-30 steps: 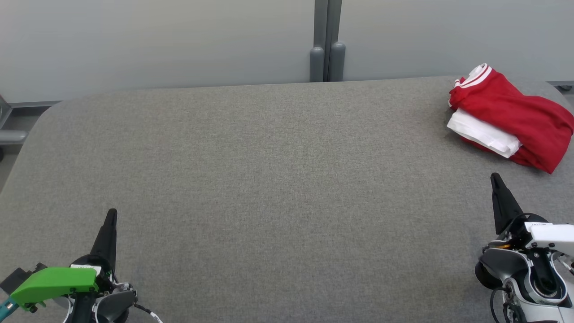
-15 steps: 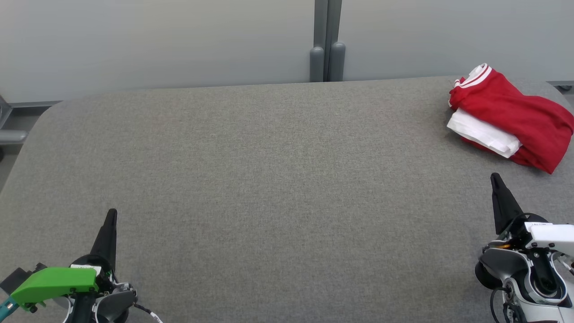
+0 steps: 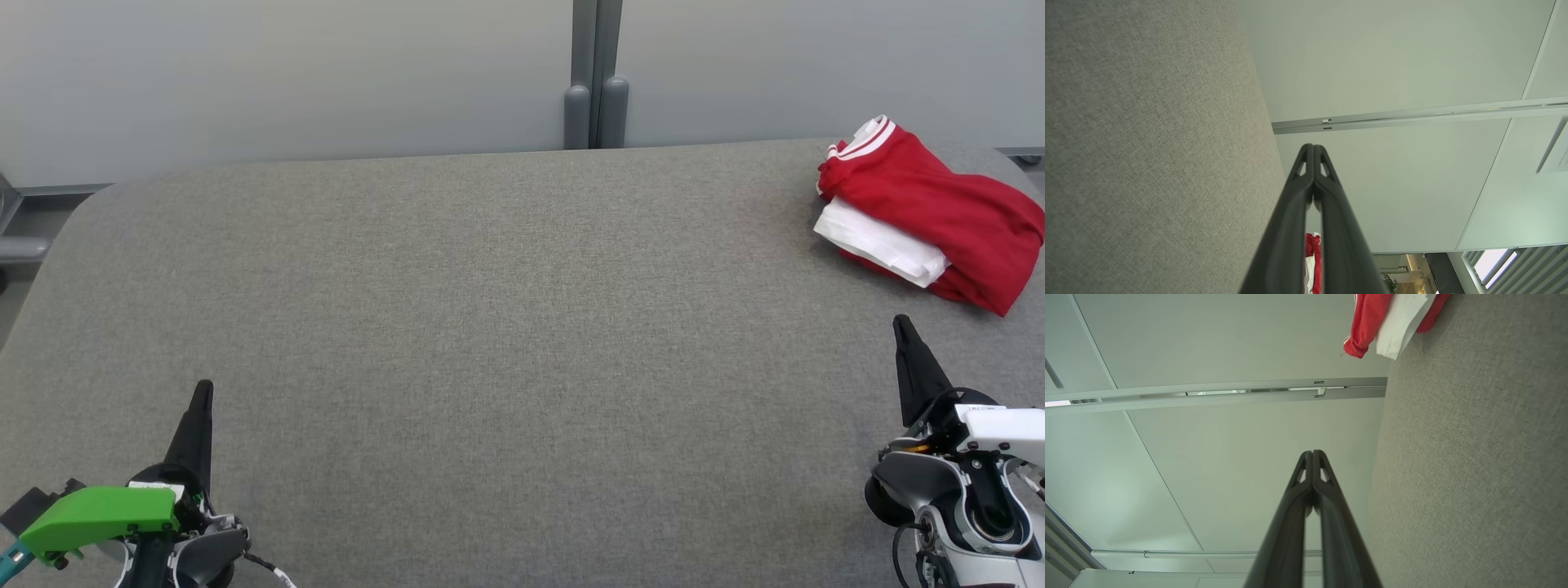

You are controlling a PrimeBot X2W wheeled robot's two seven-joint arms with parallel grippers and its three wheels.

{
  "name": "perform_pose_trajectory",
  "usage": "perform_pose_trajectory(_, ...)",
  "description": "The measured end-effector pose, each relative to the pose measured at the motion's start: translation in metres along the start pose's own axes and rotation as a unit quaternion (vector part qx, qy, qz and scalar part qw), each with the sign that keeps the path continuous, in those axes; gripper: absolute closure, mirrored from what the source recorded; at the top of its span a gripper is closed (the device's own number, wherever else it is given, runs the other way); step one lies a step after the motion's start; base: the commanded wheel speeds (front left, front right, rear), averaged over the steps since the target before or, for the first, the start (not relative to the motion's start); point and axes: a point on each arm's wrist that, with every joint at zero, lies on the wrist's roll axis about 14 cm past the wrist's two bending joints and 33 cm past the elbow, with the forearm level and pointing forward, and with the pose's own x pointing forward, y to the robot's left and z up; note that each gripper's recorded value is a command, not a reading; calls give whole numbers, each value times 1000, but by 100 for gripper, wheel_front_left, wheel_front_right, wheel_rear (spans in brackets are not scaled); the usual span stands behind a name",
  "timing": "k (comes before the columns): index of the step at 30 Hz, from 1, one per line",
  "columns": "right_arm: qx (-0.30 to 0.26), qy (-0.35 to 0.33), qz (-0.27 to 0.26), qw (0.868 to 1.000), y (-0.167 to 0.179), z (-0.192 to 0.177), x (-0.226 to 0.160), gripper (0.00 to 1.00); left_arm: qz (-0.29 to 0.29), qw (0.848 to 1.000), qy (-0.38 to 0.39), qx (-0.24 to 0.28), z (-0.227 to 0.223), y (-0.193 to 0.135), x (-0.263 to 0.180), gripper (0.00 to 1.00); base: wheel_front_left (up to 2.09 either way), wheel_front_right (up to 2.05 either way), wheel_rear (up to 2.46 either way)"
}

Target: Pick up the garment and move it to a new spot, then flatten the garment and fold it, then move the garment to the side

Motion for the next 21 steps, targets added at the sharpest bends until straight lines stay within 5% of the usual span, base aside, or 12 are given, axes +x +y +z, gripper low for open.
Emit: perform_pose_trajectory(21, 0, 0, 0, 1000, 0, 0, 0, 100, 0, 1000, 0, 0, 0, 0, 0, 100, 0, 0, 0)
